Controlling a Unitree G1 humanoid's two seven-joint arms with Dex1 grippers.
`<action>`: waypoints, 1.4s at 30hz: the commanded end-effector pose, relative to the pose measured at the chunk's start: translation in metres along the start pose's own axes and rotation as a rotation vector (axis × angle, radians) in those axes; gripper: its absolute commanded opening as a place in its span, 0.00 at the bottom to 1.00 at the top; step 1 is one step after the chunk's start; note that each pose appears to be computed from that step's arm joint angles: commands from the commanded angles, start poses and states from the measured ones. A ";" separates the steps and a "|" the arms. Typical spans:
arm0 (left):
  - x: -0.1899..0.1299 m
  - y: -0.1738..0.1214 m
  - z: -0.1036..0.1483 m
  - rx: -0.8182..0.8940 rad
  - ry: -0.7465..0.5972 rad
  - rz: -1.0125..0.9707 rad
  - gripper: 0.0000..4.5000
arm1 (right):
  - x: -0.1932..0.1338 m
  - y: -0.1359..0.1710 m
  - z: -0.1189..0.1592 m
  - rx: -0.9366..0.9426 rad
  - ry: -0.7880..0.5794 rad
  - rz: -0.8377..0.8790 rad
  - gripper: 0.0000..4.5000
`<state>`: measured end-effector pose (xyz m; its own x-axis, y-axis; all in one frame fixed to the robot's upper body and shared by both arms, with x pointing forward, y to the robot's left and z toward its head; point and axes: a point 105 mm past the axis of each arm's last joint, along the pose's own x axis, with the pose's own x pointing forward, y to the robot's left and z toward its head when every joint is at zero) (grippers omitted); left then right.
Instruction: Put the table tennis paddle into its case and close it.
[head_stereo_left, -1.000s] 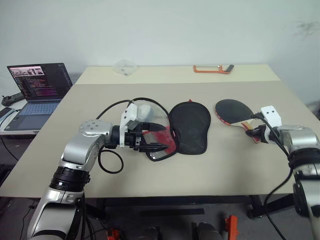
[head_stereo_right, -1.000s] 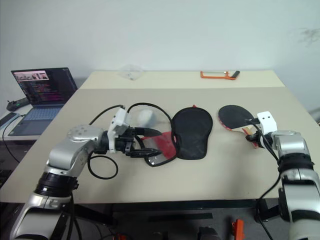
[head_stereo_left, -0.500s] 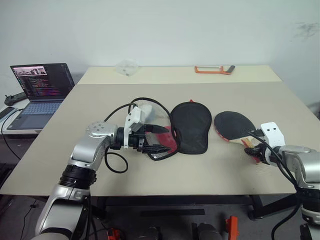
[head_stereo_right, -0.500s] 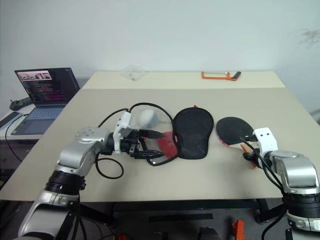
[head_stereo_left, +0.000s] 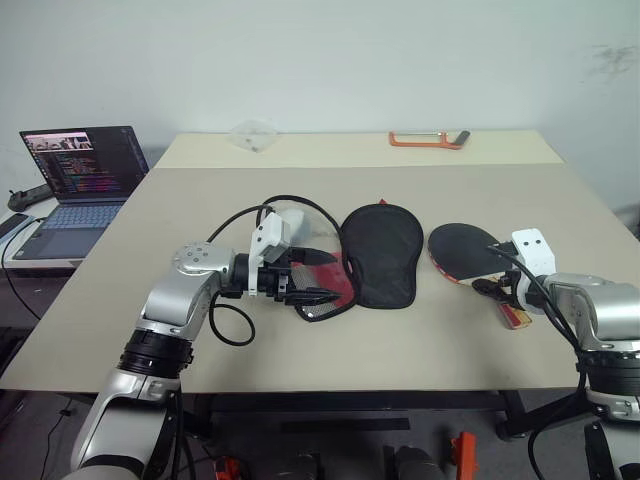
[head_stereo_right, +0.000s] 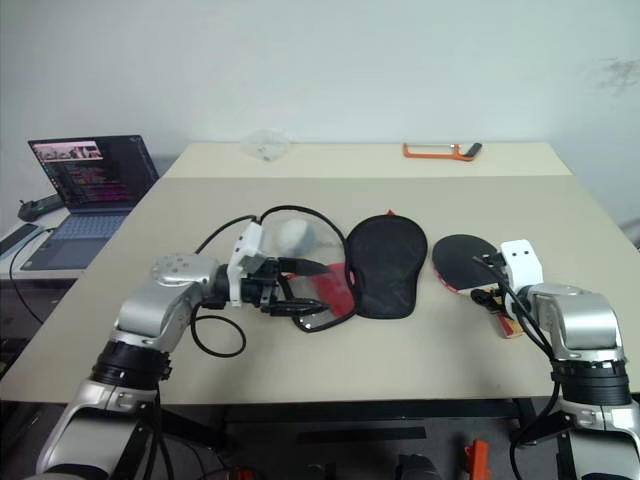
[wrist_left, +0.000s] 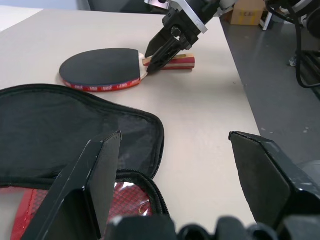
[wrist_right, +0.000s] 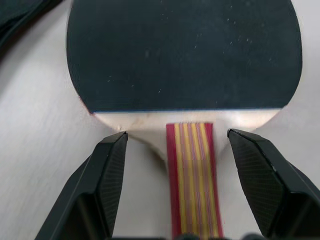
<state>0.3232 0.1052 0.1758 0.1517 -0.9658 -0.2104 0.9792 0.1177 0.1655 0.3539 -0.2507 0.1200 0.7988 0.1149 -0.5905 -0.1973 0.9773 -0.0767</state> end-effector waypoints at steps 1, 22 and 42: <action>-0.005 0.000 0.013 0.051 -0.012 0.013 0.84 | 0.001 -0.004 -0.004 -0.009 0.018 -0.015 0.76; -0.011 -0.003 0.003 0.041 -0.008 0.013 0.84 | 0.001 -0.005 -0.010 0.067 0.014 -0.038 0.76; -0.027 0.003 0.010 0.072 -0.038 0.086 0.84 | 0.000 -0.002 0.019 0.113 -0.092 -0.089 0.24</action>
<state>0.3190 0.1212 0.1710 0.1932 -0.9601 -0.2022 0.9706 0.1568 0.1826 0.3595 -0.2514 0.1056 0.8029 0.0424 -0.5945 -0.0734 0.9969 -0.0280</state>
